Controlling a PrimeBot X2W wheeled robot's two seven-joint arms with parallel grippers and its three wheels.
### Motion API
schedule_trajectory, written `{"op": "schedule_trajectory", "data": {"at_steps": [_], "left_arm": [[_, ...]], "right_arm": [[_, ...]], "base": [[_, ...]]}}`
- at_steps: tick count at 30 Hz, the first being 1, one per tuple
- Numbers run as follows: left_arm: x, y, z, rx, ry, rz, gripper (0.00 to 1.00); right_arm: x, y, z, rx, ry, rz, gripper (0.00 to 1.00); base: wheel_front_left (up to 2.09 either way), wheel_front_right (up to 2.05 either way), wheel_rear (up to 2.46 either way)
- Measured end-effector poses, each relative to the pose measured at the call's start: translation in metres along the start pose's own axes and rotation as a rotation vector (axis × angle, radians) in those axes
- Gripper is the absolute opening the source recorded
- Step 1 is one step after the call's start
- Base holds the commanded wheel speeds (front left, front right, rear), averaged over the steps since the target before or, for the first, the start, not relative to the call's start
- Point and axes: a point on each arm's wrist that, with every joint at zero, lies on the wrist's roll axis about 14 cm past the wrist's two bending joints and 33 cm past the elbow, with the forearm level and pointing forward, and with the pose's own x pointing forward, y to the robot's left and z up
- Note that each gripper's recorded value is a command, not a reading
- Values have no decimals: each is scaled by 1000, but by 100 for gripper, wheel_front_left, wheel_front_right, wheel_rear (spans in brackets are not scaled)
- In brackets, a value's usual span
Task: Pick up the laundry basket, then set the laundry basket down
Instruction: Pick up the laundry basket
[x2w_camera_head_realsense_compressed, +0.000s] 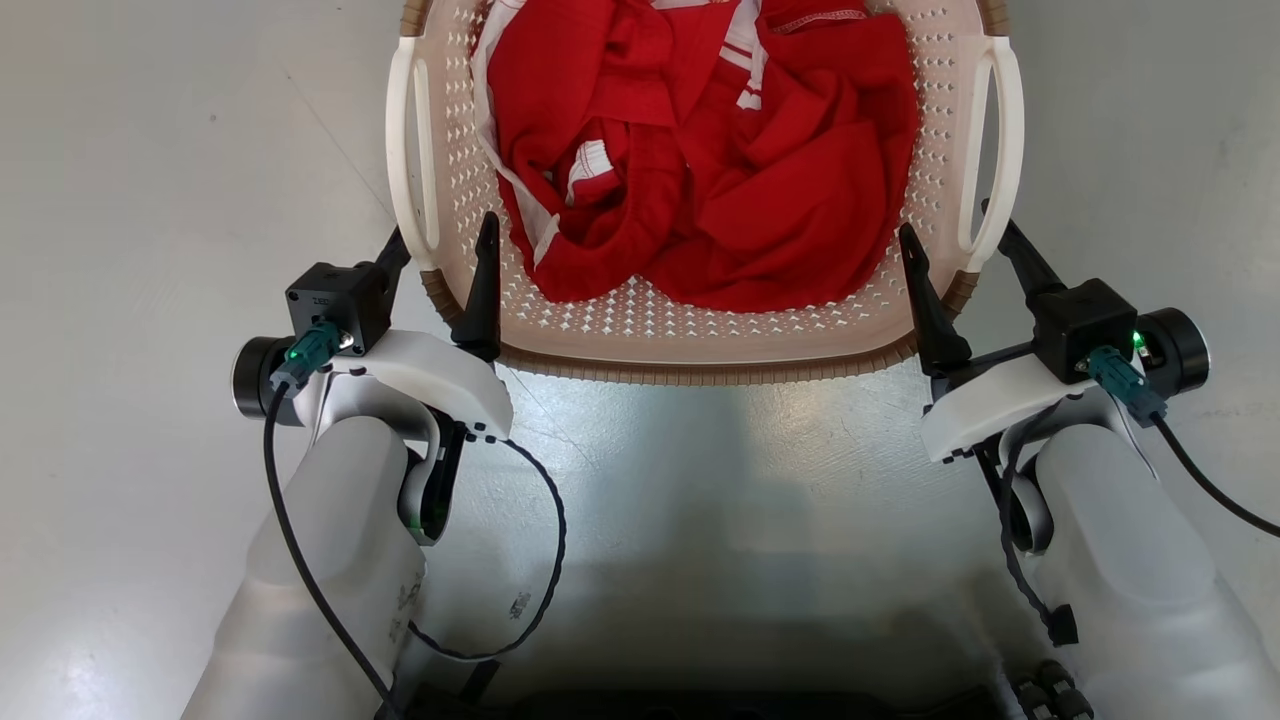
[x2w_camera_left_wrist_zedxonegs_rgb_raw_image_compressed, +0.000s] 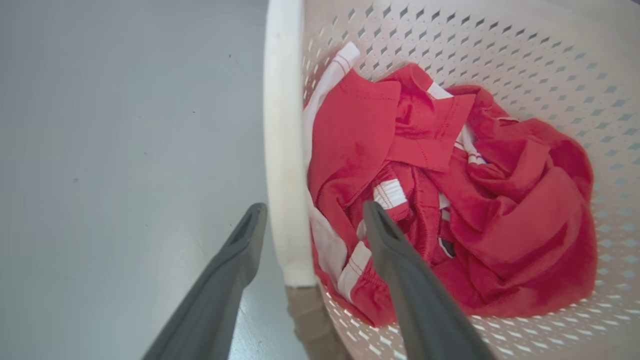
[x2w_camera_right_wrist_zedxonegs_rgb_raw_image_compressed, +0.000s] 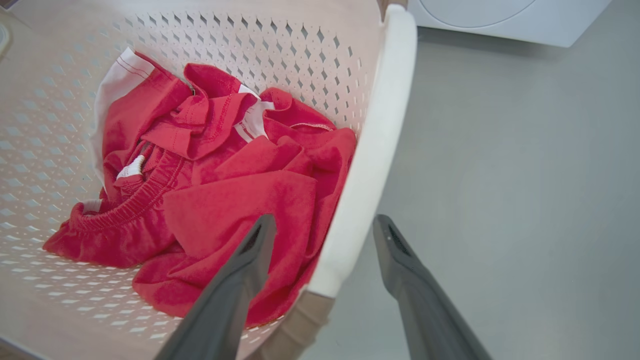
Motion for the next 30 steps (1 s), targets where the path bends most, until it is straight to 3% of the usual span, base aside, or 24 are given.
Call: {"op": "schedule_trajectory", "data": {"at_steps": [6,8,9,11,12,18,22,30], "left_arm": [[0,0,0,0,0,-2,99],[0,-1,-1,1,1,-3,56],[0,-1,-1,1,1,-4,45],[0,-1,-1,2,1,-6,34],[0,-1,-2,3,2,-6,31],[1,-1,-3,2,7,-5,16],[0,-2,-2,0,4,-6,13],[0,-6,10,6,-17,-10,13]], "right_arm": [[0,0,-1,7,1,0,98],[1,0,-1,18,0,-2,81],[1,1,-1,23,-1,-1,52],[1,1,-1,45,-7,-7,36],[1,-1,-1,47,-10,-10,32],[2,-1,0,62,-15,-14,31],[1,0,1,71,-16,-16,28],[-5,0,8,90,-25,-21,8]], "base": [[0,0,0],[0,0,0],[0,0,0],[0,0,0],[0,0,0],[0,0,0],[0,0,0],[0,0,0]]}}
